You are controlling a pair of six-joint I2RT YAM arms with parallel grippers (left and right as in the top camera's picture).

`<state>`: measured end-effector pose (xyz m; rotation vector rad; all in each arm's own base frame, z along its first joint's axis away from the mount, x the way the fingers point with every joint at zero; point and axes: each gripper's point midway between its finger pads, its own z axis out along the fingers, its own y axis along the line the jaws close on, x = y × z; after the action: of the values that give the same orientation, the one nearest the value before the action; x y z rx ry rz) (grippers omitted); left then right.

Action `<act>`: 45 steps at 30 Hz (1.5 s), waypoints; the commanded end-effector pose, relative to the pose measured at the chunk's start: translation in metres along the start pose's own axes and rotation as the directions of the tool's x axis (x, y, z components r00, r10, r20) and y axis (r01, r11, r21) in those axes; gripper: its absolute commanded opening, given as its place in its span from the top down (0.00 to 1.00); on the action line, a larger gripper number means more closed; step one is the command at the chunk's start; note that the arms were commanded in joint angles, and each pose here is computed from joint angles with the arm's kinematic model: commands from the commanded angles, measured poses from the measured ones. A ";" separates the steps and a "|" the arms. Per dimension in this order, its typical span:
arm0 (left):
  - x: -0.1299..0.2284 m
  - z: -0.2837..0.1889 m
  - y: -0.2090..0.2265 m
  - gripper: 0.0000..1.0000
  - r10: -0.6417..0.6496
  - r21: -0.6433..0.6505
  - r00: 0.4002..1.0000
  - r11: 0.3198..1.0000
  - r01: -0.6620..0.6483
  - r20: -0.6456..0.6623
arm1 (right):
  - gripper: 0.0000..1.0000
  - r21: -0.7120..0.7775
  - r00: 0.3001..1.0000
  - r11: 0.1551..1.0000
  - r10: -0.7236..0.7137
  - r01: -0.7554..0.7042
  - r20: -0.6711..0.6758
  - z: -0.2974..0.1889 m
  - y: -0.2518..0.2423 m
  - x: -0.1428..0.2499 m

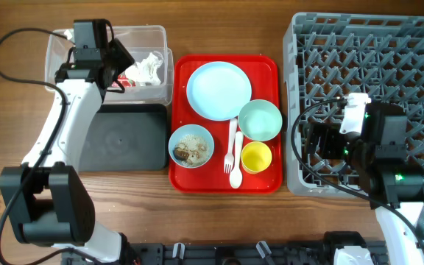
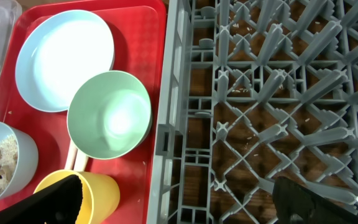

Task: Sort waste into correct bins and load items into the dishwasher rack
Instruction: 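Drop the wrapper into the clear plastic bin with the left gripper, then grasp the rim of the blue rice bowl with the left gripper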

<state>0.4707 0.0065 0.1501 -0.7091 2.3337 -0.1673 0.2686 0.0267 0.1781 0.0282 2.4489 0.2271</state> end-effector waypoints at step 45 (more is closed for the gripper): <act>0.325 -0.034 -0.068 0.62 0.635 0.355 0.521 0.763 -0.541 -0.571 | 0.00 -0.018 1.000 1.000 0.000 0.000 0.008 -0.005 0.004 -0.005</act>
<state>0.2790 -0.2296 0.0115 0.3353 3.0689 -0.3284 0.2664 0.0266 0.1763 0.0297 2.4603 0.2271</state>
